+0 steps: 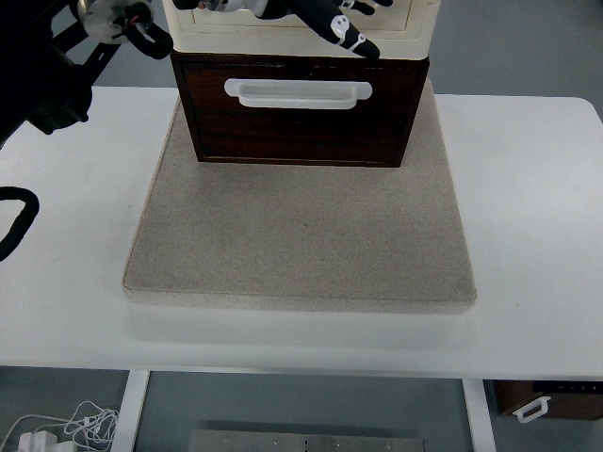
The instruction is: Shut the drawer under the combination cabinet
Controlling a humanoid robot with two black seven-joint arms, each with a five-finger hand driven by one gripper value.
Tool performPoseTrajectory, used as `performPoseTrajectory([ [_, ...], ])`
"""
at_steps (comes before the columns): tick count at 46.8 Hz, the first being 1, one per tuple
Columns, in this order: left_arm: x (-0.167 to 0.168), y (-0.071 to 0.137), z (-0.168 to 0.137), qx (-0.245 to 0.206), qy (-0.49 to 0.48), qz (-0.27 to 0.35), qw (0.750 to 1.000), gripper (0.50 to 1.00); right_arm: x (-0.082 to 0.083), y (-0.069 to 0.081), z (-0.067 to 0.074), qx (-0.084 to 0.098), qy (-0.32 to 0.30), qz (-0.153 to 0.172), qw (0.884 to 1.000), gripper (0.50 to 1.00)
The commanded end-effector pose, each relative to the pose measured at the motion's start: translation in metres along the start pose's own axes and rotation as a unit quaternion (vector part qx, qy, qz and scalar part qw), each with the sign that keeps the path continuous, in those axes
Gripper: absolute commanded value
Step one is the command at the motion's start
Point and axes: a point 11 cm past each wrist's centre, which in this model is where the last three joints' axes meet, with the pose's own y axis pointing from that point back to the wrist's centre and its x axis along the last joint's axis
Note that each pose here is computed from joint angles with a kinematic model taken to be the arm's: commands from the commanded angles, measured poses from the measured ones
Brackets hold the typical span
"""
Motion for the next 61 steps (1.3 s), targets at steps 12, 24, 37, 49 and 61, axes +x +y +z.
performPoseTrajectory([
  [12, 0.062, 0.048, 0.056, -0.170, 0.079, 0.081, 0.979, 0.999, 0.000, 0.000, 0.000, 0.000, 0.001, 0.000, 1.000, 0.952],
  [24, 0.112, 0.079, 0.063, -0.261, 0.141, 0.191, 0.936, 0.999, 0.000, 0.000, 0.000, 0.000, 0.000, 0.000, 1.000, 0.952],
  [37, 0.160, 0.112, 0.050, -0.294, 0.240, 0.285, 0.880, 0.999, 0.000, 0.000, 0.000, 0.000, 0.000, 0.000, 1.000, 0.952],
  [49, 0.198, 0.136, 0.007, -0.261, 0.312, 0.375, 0.833, 0.999, 0.000, 0.000, 0.000, 0.000, -0.001, -0.001, 1.000, 0.952],
  [61, 0.214, 0.161, -0.046, -0.240, 0.385, 0.420, 0.786, 0.999, 0.000, 0.000, 0.000, -0.001, 0.004, -0.001, 1.000, 0.952],
])
